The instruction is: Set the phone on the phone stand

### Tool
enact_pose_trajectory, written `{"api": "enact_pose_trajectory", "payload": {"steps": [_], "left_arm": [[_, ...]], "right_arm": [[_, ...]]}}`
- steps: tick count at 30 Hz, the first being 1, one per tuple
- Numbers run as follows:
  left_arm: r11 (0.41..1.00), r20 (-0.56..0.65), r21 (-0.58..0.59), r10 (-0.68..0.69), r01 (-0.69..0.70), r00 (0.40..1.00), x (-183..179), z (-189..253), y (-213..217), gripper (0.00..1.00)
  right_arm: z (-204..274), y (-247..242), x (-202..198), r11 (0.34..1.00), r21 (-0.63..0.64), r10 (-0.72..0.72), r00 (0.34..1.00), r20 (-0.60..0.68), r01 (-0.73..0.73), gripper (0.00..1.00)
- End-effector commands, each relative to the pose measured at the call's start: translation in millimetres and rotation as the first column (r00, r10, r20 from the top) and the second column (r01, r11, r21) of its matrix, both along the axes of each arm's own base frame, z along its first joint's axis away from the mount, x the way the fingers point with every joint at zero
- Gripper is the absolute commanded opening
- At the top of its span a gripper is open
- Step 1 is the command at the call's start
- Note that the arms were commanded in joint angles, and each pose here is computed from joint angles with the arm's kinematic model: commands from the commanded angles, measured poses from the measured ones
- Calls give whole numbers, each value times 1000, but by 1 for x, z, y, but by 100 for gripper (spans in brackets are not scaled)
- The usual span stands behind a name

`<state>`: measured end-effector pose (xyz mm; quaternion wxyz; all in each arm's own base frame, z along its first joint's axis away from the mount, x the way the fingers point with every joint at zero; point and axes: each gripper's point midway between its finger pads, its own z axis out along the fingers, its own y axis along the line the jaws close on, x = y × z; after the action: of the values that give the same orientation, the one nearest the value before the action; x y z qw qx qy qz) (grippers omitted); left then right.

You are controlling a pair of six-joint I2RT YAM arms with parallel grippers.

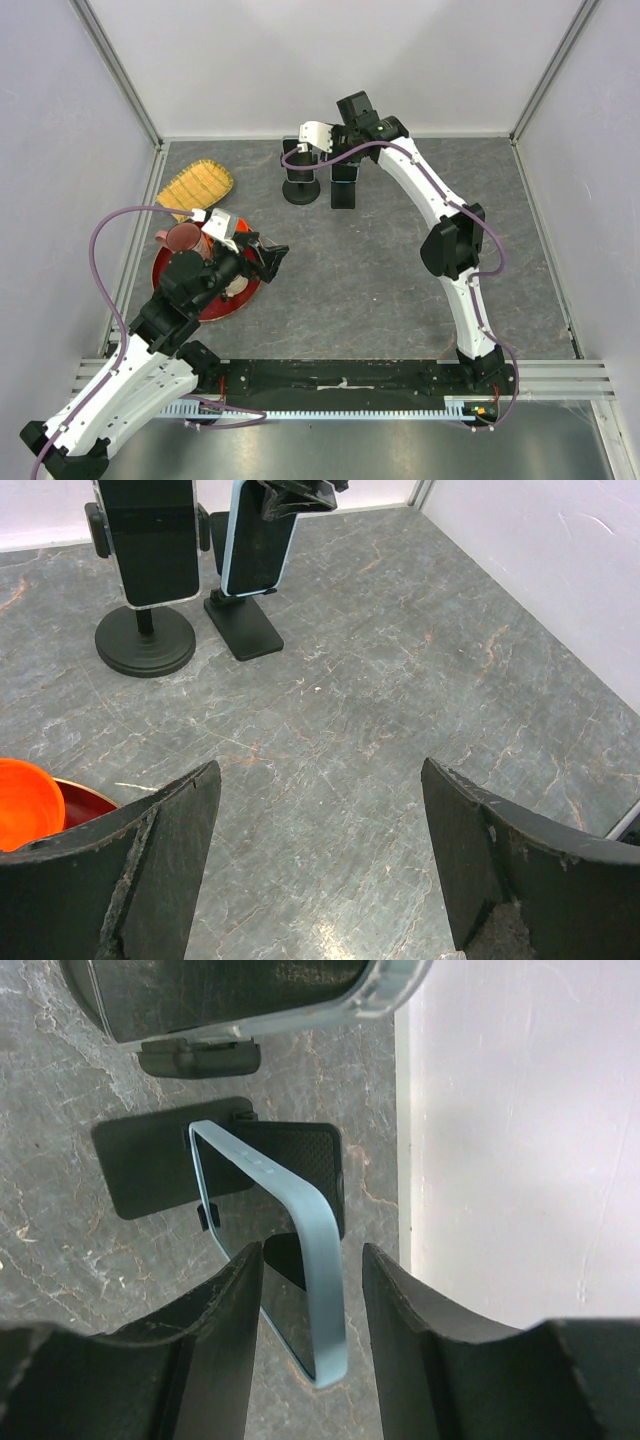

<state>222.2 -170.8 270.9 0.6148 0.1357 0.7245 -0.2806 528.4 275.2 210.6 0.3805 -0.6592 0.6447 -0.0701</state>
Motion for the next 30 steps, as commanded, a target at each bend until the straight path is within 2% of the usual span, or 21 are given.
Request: {"api": "enact_pose_trajectory", "payload": {"steps": [1, 23, 30], "left_arm": [[1000, 43, -12, -6, 6, 999, 2, 11, -1, 87], [1000, 34, -4, -6, 6, 999, 3, 8, -1, 87], [1000, 33, -3, 0, 0, 999, 3, 8, 0, 87]], "right_arm": [[4, 13, 14, 996, 59, 64, 997, 44, -67, 51], [-32, 6, 48, 994, 59, 84, 994, 69, -88, 63], [-37, 5, 54, 992, 57, 108, 990, 86, -113, 69]]}}
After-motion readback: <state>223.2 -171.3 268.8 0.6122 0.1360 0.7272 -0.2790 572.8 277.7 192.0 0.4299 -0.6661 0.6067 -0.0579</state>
